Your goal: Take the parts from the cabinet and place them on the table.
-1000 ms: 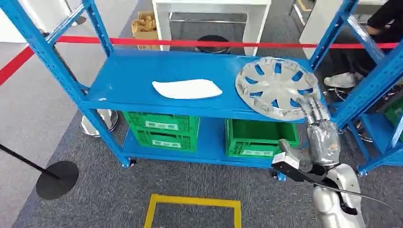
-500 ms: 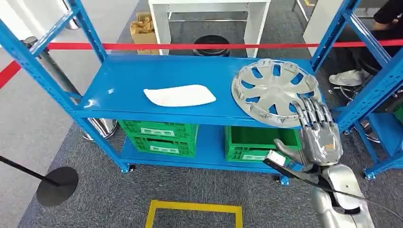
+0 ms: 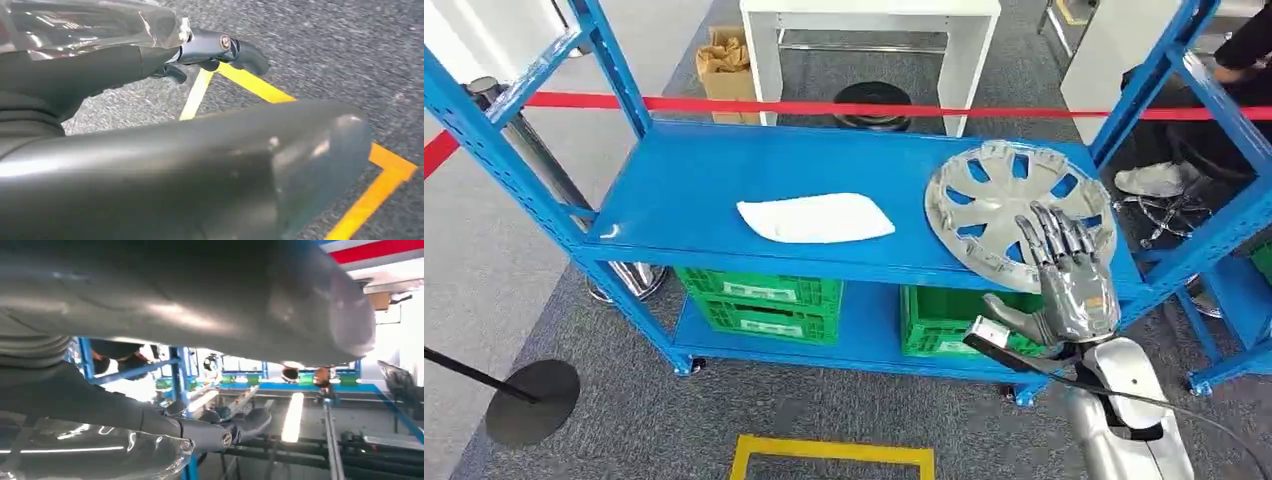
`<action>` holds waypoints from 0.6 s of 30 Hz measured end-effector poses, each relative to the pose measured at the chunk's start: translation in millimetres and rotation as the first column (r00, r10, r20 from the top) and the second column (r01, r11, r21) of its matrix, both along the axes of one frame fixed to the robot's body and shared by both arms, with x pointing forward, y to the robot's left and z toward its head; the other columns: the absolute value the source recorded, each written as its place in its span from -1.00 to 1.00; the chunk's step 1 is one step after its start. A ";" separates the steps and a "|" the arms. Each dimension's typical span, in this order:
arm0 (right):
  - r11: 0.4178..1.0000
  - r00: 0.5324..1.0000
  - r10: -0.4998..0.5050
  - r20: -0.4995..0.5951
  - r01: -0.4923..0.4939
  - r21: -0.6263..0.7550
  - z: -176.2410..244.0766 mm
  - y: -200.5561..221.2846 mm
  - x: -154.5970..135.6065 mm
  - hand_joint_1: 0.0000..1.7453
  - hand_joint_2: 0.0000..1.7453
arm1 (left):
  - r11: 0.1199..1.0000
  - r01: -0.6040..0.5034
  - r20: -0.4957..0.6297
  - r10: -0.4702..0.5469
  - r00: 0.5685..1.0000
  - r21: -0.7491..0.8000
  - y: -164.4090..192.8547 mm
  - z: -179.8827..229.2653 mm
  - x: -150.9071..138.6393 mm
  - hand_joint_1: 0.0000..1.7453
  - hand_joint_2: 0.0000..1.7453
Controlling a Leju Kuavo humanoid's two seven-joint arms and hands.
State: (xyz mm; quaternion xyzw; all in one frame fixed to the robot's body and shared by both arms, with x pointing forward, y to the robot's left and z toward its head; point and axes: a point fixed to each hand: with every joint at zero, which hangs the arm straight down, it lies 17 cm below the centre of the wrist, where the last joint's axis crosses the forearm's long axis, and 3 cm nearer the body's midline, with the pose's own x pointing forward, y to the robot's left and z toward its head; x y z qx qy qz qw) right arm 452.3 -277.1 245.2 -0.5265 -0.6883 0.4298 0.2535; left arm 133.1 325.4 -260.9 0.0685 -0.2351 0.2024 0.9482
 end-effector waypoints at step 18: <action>0.999 0.991 0.030 -0.128 -0.031 -0.006 -44.0 3.6 -8.4 -1.00 -1.00 | 1.000 0.014 0.004 -0.014 1.000 -0.006 -6.0 -0.1 -0.9 -1.00 -1.00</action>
